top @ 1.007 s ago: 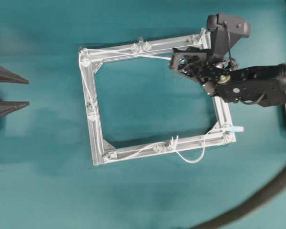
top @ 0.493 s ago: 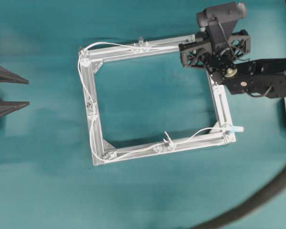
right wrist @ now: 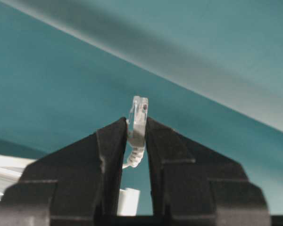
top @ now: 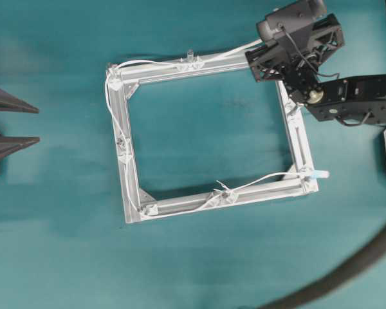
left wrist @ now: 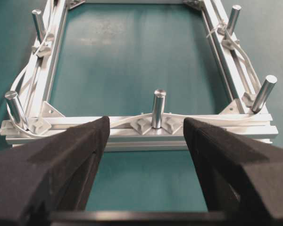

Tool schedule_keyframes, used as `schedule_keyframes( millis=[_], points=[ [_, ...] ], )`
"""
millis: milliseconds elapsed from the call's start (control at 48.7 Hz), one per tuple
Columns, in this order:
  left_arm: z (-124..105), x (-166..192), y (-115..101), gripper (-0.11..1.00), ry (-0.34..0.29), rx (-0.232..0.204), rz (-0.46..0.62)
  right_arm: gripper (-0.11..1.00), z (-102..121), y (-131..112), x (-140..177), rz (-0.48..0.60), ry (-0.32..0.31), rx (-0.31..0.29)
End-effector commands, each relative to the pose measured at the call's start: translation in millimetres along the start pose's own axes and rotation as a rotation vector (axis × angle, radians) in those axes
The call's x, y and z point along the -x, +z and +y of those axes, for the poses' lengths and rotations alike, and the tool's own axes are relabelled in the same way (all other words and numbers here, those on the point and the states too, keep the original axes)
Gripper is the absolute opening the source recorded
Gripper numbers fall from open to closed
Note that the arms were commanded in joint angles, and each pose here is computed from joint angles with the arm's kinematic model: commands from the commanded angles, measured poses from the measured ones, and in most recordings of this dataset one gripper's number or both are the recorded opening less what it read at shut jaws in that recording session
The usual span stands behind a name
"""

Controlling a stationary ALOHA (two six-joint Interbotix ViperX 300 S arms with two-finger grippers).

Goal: Move the cable alternately left and right between 8 pins so it hooks onto each one.
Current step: 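Bring the cable around the top-right corner and down the right rail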

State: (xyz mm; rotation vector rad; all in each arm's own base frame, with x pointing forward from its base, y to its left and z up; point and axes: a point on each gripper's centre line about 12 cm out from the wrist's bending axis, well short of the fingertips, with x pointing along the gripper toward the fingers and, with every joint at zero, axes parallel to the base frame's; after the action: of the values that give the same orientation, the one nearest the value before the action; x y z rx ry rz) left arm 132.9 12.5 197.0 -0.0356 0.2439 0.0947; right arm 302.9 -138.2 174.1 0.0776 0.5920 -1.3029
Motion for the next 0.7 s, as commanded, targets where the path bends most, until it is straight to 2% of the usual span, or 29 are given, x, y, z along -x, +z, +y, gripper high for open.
schedule_keyframes(
  millis=[0, 308, 514, 678],
  points=[
    [0, 0, 4, 0.74, -0.003, -0.010, -0.008, 0.15, -8, 10, 2, -0.037, 0.000, -0.008],
    [0, 0, 4, 0.74, -0.003, -0.010, -0.008, 0.15, -24, 10, 2, -0.110, 0.029, 0.052],
    [0, 0, 4, 0.74, -0.003, -0.010, -0.008, 0.15, -30, 2, -15, -0.074, 0.129, 0.072],
    [0, 0, 4, 0.74, -0.003, -0.010, -0.008, 0.15, -34, 1, -30, -0.051, 0.195, 0.053]
  ],
)
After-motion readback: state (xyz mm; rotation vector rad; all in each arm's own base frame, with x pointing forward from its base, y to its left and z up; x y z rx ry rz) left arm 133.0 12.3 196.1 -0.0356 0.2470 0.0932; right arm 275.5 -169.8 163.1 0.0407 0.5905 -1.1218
